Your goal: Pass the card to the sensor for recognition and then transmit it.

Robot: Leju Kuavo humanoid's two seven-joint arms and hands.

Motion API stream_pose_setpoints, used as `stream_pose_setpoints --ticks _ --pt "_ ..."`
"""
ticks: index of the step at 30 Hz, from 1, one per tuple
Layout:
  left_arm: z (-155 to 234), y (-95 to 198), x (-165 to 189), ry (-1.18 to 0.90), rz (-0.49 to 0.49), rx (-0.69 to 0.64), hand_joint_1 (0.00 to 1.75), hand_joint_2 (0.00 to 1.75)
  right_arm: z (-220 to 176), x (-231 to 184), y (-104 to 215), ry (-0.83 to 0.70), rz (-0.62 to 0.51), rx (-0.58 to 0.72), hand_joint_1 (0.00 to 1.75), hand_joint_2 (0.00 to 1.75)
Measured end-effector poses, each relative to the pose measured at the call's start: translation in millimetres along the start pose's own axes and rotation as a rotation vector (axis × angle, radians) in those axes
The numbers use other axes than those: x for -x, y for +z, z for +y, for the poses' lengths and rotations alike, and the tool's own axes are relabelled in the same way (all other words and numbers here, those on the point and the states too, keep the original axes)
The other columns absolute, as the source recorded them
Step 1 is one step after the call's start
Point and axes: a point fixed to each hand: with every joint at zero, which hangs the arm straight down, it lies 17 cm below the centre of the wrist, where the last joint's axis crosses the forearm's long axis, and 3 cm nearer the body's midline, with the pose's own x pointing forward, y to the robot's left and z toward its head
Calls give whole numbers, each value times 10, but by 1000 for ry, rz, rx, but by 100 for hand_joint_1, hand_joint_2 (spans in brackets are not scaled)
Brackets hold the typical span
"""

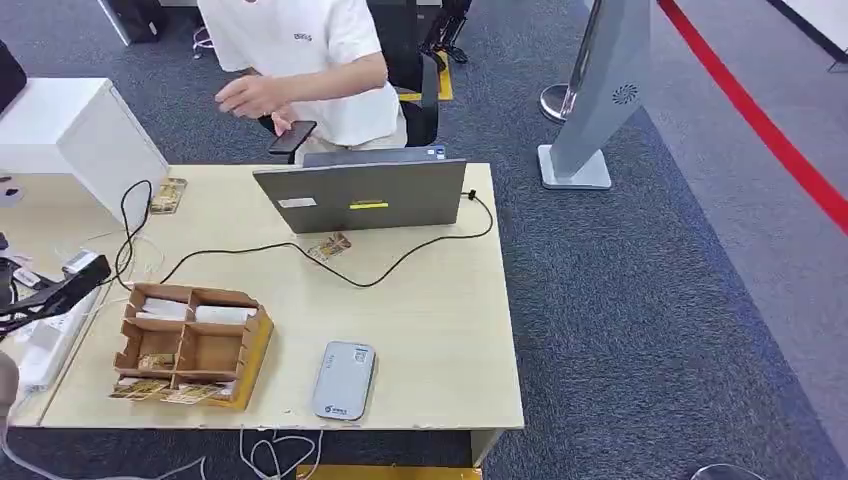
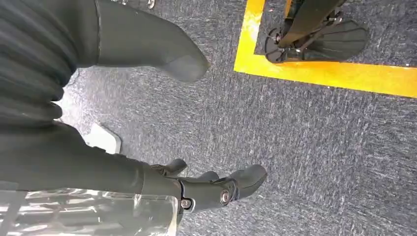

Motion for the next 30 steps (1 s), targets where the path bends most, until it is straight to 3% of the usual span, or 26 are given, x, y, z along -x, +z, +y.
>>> stream_pose_setpoints --ticks 4,10,15,22,30 --pt "137 164 -320 33 -74 -55 175 175 21 6 4 -5 7 2 0 175" --pt "876 792 -1721 153 -333 -242 175 175 61 -39 11 -12 -5 5 0 175" --pt "1386 1234 -2493 285 -472 -320 175 175 87 -54 17 -8 -9 8 0 175" --pt "1626 1619 -3205 394 -595 -298 175 175 96 -58 18 5 -11 5 0 175" --pt "1224 1744 -3498 399 -610 -187 175 175 103 -50 19 9 -7 2 0 175"
